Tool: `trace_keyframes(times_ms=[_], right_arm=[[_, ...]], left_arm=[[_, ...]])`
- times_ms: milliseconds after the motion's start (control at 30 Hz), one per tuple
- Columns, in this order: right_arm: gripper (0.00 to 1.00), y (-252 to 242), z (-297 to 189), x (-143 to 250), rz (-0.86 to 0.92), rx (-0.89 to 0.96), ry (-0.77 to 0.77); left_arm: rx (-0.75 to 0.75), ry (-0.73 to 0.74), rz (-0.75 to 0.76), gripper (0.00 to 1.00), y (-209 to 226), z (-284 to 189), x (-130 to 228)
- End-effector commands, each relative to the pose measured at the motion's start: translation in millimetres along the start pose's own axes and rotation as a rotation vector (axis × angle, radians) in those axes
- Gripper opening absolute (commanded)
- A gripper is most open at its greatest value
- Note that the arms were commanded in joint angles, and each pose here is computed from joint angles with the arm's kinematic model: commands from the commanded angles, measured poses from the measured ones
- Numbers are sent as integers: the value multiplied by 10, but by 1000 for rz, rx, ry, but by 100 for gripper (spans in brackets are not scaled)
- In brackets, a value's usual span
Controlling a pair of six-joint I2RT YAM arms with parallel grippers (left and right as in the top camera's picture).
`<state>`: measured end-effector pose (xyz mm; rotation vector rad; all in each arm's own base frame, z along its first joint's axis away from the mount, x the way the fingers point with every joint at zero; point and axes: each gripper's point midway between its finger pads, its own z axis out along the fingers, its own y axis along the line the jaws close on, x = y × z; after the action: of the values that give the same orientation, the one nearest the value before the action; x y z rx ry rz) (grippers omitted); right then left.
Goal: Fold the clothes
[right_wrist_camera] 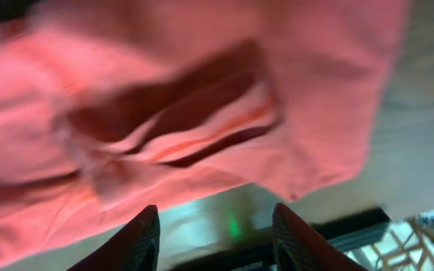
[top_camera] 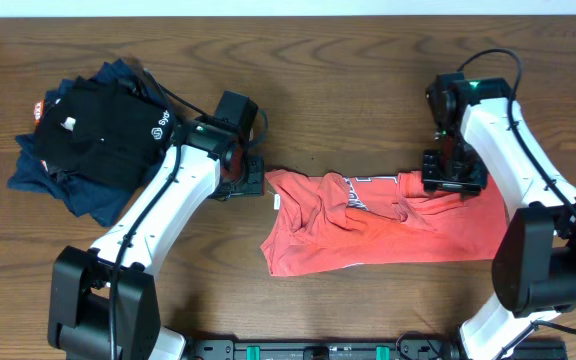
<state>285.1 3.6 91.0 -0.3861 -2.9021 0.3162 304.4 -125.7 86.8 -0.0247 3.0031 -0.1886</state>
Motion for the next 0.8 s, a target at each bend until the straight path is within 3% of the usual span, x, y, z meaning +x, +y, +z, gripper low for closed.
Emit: trace_keyframes(times_ms=[0, 133, 533, 767], right_arm=[[50, -241, -44, -109, 118, 61, -66], [52, -43, -37, -78, -11, -41, -40], [58, 123, 407, 135, -25, -3, 2], [54, 287, 506, 255, -118, -96, 52]], left_arm=[[5, -18, -3, 56, -17, -56, -53], [5, -16, -3, 64, -16, -56, -49], [-7, 13, -4, 64, 13, -56, 23], [-7, 13, -4, 64, 13, -56, 23]])
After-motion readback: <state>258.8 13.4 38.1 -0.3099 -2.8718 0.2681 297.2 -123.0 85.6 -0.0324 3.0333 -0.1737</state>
